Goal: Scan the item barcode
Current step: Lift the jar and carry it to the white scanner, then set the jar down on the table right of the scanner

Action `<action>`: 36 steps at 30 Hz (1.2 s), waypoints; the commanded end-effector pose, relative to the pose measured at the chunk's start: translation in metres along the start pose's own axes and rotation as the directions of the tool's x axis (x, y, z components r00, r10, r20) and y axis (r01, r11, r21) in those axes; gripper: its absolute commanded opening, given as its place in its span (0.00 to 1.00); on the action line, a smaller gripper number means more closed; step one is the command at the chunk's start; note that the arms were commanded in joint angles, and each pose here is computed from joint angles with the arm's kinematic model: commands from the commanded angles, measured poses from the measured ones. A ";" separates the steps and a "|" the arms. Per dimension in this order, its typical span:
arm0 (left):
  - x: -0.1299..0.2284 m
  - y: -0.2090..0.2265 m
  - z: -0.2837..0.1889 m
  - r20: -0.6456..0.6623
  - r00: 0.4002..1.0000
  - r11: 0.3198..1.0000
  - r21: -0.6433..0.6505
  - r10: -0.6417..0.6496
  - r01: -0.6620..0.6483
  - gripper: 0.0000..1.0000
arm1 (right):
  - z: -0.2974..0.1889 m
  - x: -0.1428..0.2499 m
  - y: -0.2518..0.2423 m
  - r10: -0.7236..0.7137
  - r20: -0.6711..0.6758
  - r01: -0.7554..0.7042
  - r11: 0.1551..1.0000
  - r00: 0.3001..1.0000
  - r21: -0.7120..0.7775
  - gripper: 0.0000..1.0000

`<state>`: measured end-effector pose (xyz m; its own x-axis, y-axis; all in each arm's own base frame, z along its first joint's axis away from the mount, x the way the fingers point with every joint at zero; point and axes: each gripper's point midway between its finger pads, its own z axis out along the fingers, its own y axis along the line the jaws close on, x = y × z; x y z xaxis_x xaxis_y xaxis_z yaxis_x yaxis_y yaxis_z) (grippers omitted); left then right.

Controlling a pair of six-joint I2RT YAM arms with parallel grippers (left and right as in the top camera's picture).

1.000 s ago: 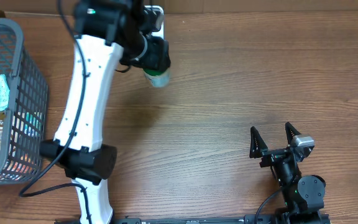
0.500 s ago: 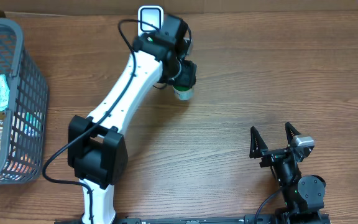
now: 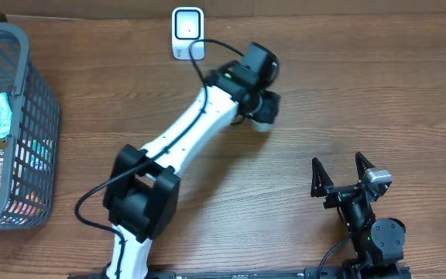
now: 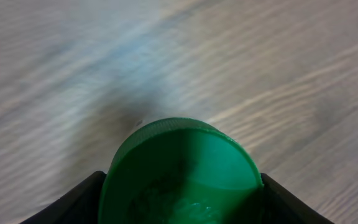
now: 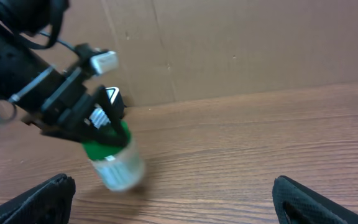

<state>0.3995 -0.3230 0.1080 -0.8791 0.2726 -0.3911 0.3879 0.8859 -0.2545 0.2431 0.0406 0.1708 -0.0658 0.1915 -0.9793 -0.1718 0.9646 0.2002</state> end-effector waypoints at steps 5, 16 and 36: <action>0.023 -0.023 0.036 -0.061 0.998 1.000 -0.006 0.021 -0.021 0.53 | 0.000 0.000 -0.002 -0.001 0.011 0.001 1.000 1.000 0.007 1.00; 0.031 -0.030 0.045 -0.080 0.996 0.999 -0.005 0.038 -0.038 0.70 | 0.000 0.000 -0.002 -0.001 0.010 0.001 1.000 1.000 0.006 1.00; -0.089 0.022 -0.152 0.204 0.979 0.993 -0.114 -0.017 0.041 1.00 | 0.000 0.000 -0.002 -0.001 0.010 0.001 1.000 1.000 0.006 1.00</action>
<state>0.4250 -0.3073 0.2206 -0.8582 0.2290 -0.4594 0.3586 0.9078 -0.2174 0.2431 0.0405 0.1709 -0.0654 0.1919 -0.9792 -0.1715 0.9646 0.2005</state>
